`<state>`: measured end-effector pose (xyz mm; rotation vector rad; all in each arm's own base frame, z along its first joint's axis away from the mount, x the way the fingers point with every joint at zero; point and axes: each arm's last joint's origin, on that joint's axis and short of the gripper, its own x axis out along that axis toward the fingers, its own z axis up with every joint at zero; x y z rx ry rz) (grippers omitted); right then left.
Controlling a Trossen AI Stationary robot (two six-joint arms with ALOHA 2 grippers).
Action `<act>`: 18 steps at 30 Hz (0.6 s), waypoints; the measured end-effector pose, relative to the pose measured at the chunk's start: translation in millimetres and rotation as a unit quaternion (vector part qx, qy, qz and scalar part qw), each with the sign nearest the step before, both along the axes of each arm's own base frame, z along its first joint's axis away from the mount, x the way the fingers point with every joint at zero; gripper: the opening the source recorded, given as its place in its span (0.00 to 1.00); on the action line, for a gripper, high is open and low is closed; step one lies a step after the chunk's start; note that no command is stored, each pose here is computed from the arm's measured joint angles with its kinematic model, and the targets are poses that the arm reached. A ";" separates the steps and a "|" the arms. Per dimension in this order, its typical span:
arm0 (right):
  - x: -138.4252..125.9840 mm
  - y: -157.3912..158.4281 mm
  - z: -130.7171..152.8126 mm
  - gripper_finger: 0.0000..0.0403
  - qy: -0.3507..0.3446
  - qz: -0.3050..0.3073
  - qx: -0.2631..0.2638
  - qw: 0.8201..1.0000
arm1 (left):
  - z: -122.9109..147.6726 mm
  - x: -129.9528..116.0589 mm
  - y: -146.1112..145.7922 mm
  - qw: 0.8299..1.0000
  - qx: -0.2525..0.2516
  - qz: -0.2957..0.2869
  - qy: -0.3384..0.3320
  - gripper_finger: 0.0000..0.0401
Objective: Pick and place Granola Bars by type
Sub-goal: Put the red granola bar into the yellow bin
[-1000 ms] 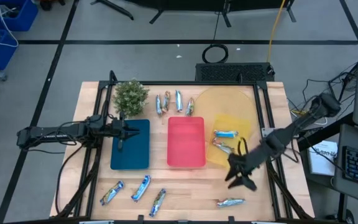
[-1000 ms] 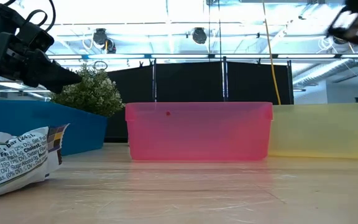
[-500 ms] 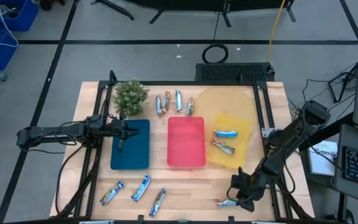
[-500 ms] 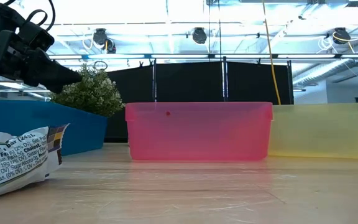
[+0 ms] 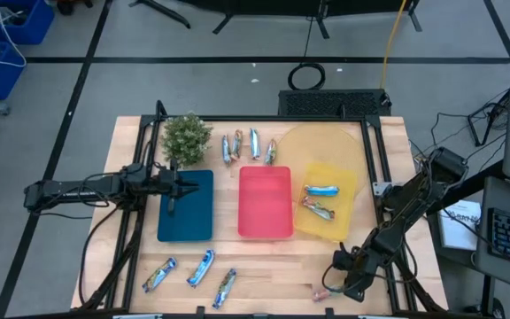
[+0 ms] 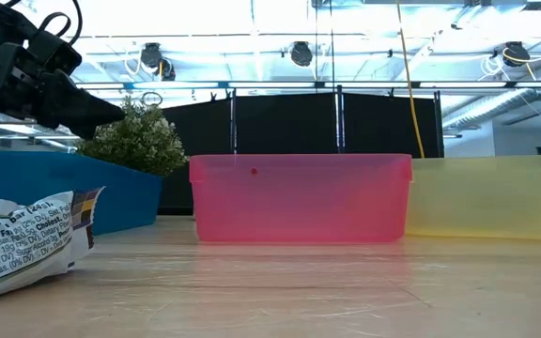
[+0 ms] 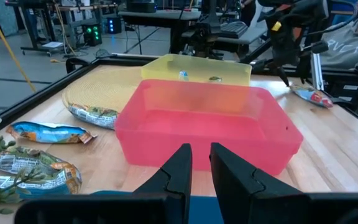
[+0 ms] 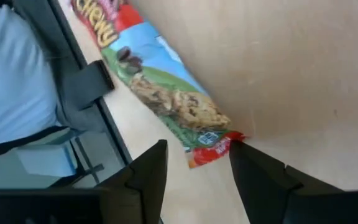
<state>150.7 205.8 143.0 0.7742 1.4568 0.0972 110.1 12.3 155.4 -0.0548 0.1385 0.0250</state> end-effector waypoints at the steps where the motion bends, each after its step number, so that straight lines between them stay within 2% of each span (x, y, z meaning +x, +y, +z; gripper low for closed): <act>1: 0.0 -0.3 -0.2 0.41 0.003 -0.004 -0.001 1.000 | 0.0 0.0 0.0 1.000 0.000 0.000 0.000 0.17; 6: -0.3 -1.2 -1.1 0.33 0.012 -0.019 -0.005 1.000 | 0.0 0.0 0.0 1.000 0.004 -0.001 0.000 0.17; 11: 4.3 1.4 1.6 0.25 -0.024 -0.042 0.003 0.999 | 0.0 0.0 0.0 1.000 0.004 -0.001 0.000 0.17; 18: 10.2 -2.9 1.3 0.22 -0.066 -0.051 -0.025 0.996 | -0.1 0.0 0.0 1.000 0.004 -0.001 0.000 0.17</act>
